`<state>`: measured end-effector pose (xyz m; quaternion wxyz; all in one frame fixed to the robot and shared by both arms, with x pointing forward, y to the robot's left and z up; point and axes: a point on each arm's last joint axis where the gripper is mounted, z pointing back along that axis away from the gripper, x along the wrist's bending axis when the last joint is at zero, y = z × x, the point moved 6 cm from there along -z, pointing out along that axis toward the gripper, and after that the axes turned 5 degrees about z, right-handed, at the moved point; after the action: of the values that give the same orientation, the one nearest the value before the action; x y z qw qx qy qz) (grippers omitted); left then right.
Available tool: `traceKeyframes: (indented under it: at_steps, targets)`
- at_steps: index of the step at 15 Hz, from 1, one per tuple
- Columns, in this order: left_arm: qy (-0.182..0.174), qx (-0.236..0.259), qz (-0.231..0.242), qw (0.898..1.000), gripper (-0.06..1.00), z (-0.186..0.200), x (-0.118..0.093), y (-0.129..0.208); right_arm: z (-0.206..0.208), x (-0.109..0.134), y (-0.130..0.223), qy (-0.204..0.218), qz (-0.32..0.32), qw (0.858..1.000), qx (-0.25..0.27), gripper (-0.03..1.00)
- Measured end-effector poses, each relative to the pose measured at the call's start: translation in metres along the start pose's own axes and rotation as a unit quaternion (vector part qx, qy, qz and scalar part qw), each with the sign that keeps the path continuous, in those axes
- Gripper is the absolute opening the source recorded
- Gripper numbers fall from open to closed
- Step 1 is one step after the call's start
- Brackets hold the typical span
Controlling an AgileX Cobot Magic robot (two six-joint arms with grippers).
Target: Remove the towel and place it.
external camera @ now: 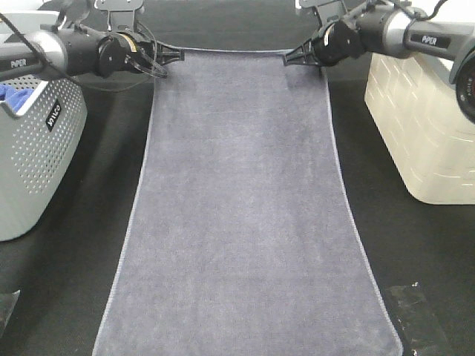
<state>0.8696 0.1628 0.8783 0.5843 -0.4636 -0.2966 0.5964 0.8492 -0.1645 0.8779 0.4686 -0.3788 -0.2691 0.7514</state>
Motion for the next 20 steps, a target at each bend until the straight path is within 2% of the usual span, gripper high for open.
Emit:
traceKeyframes:
  at_steps: [2, 4, 7, 8, 10, 12, 14, 15, 17, 18, 20]
  targets:
    - [0.004, -0.004, -0.002, 1.000, 0.00, -0.008, 0.001, 0.010, -0.010, 0.005, 0.011, -0.003, 0.012, 1.000, 0.002, 0.00]
    - [-0.004, 0.022, -0.002, 1.000, 0.00, -0.017, 0.008, 0.038, -0.020, 0.011, 0.024, -0.007, 0.018, 1.000, 0.011, 0.00]
    - [-0.029, 0.073, -0.002, 0.997, 0.04, -0.018, 0.017, 0.058, -0.029, 0.017, 0.039, -0.011, 0.020, 0.999, 0.024, 0.21]
    - [-0.034, 0.083, -0.002, 0.996, 0.11, -0.017, 0.018, 0.061, -0.028, 0.017, 0.038, -0.011, 0.020, 0.999, 0.023, 0.31]
    - [-0.036, 0.088, -0.004, 0.995, 0.36, -0.017, 0.019, 0.063, -0.028, 0.017, 0.038, -0.011, 0.020, 0.999, 0.025, 0.51]
    - [-0.036, 0.086, -0.004, 0.996, 0.56, -0.016, 0.019, 0.060, -0.027, 0.015, 0.040, -0.007, 0.020, 0.999, 0.036, 0.62]
    - [-0.036, 0.081, -0.003, 0.996, 0.62, -0.016, 0.018, 0.053, -0.026, 0.013, 0.045, -0.002, 0.015, 0.998, 0.058, 0.64]
    - [-0.042, 0.086, -0.003, 0.995, 0.63, -0.015, 0.019, 0.051, -0.024, 0.012, 0.053, 0.000, 0.008, 0.996, 0.084, 0.65]
    - [-0.047, 0.094, 0.000, 0.994, 0.63, -0.014, 0.020, 0.050, -0.023, 0.012, 0.058, 0.003, 0.005, 0.995, 0.102, 0.65]
    - [-0.057, 0.106, 0.014, 0.993, 0.63, -0.011, 0.020, 0.042, -0.020, 0.010, 0.065, 0.008, 0.002, 0.991, 0.131, 0.65]
    - [-0.060, 0.110, 0.026, 0.992, 0.63, -0.010, 0.018, 0.036, -0.018, 0.008, 0.066, 0.011, 0.000, 0.990, 0.140, 0.65]
